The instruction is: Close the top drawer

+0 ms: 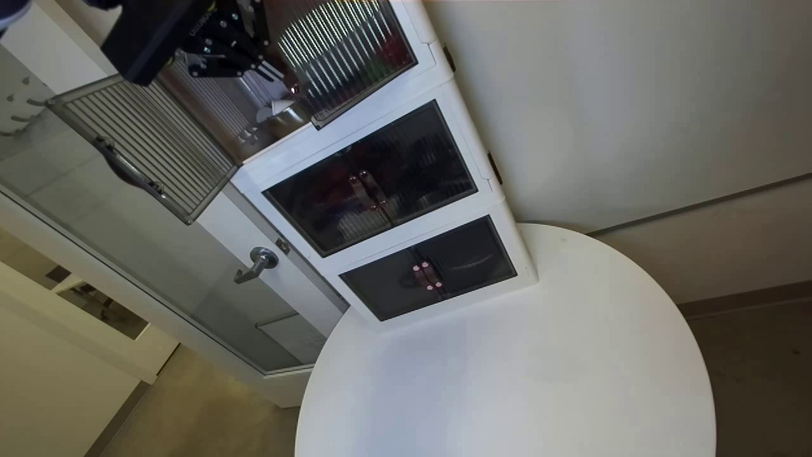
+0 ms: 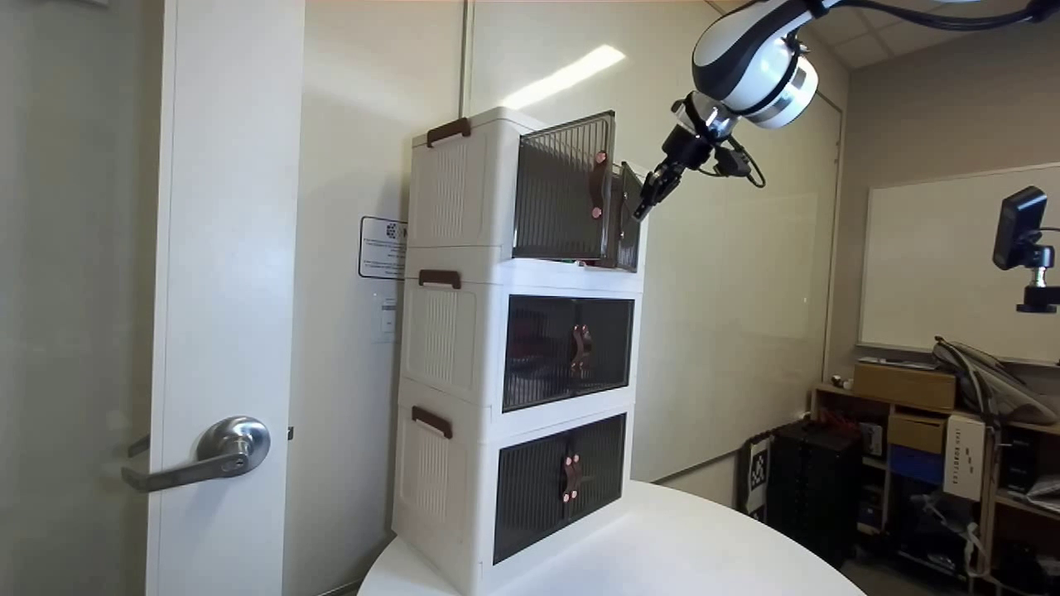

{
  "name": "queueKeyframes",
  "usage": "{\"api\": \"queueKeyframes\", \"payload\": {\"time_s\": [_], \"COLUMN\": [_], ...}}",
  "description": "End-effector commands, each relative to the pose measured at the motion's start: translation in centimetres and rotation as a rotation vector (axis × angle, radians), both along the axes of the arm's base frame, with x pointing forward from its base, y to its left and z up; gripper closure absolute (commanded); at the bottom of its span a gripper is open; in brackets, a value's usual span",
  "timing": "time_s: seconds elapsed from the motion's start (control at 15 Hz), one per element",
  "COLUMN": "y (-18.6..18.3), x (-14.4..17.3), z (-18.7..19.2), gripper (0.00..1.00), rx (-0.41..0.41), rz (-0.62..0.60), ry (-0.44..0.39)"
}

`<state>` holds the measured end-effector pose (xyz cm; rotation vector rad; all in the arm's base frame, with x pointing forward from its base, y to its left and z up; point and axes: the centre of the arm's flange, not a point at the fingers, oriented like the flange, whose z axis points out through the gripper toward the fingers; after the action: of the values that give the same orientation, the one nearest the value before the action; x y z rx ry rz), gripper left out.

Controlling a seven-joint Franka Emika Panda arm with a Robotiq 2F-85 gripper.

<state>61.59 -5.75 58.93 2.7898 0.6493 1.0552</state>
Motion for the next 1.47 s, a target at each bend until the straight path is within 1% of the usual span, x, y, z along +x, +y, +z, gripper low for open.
{"api": "queueKeyframes", "payload": {"time_s": [0.0, 0.2, 0.4, 0.73, 1.0, 1.07, 1.2, 1.33, 1.4], "y": [0.8, 1.6, 2.7, 4.3, 4.3, 4.2, 3.6, 2.7, 2.1], "x": [0.9, 1.6, 2.7, 4.0, 4.1, 4.0, 3.5, 3.2, 3.1], "z": [0.1, -0.3, -1.2, -3.2, -3.2, -3.1, -2.8, -2.6, -2.6], "gripper": [1.0, 1.0, 1.0, 1.0, 1.0, 1.0, 1.0, 1.0, 1.0], "rx": [0.052, 0.086, 0.122, 0.154, 0.161, 0.157, 0.142, 0.128, 0.104], "rz": [-0.037, -0.04, -0.039, -0.024, -0.028, -0.028, -0.005, 0.027, 0.029], "ry": [-0.096, -0.159, -0.192, -0.198, -0.22, -0.209, -0.123, 0.006, 0.063]}}
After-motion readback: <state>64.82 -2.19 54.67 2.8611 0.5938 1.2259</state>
